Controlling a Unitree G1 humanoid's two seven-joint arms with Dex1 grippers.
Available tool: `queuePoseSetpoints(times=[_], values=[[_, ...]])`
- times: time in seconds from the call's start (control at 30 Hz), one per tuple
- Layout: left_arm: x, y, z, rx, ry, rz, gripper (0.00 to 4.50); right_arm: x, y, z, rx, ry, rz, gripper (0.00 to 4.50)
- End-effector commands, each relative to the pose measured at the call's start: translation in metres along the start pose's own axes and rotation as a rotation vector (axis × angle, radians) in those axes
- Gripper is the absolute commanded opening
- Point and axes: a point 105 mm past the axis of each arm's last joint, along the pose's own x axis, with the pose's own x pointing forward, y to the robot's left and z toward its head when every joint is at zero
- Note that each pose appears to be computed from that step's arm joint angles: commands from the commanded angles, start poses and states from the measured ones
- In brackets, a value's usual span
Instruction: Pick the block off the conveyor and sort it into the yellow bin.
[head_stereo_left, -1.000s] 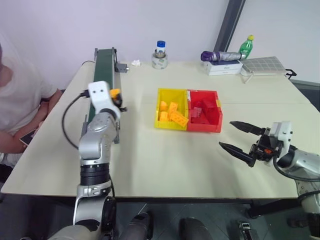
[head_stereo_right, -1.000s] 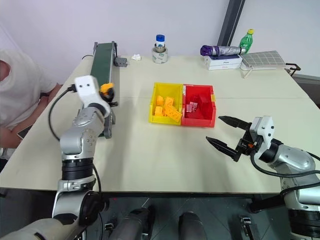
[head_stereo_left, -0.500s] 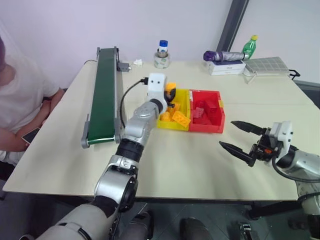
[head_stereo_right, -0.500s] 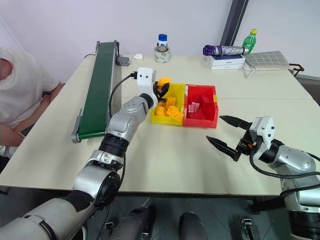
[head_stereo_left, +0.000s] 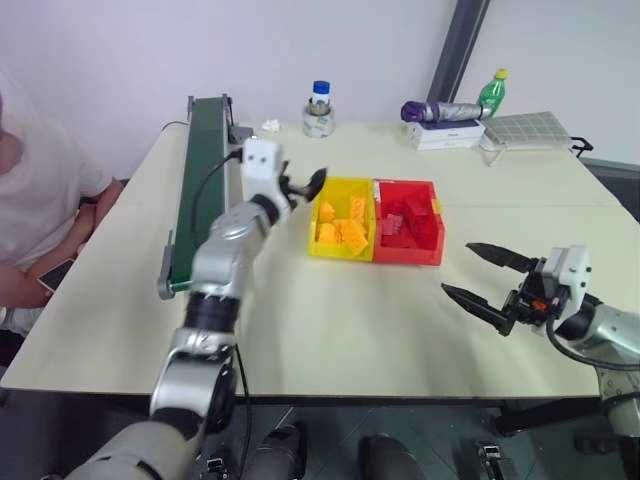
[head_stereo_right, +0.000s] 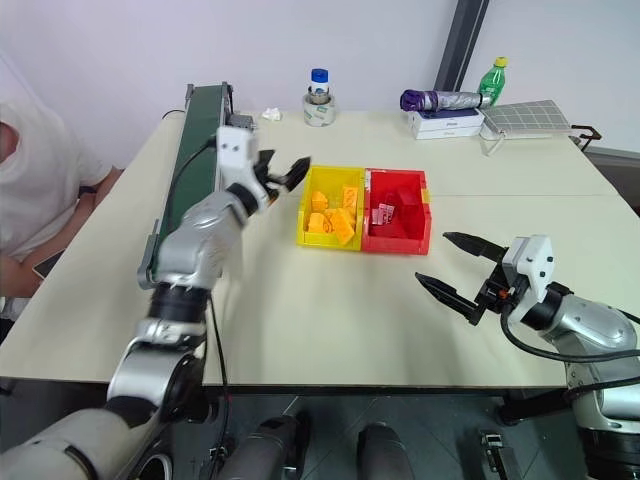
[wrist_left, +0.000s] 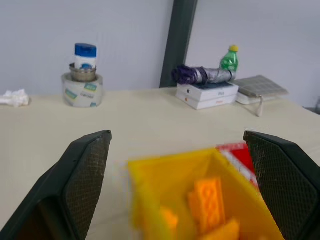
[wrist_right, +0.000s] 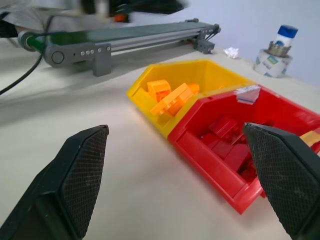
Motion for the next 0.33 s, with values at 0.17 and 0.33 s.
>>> queuePoseSetpoints(times=[0.17, 0.33], values=[[-0.094, 0.001, 0.013, 0.101, 0.063, -0.228, 4.46, 0.003, -0.007, 0.009, -0.033, -0.027, 0.029, 4.5], [-0.135, 0.05, 0.017, 0.152, 0.148, -0.086, 4.46, 0.002, -0.007, 0.007, -0.026, -0.025, 0.035, 4.5]])
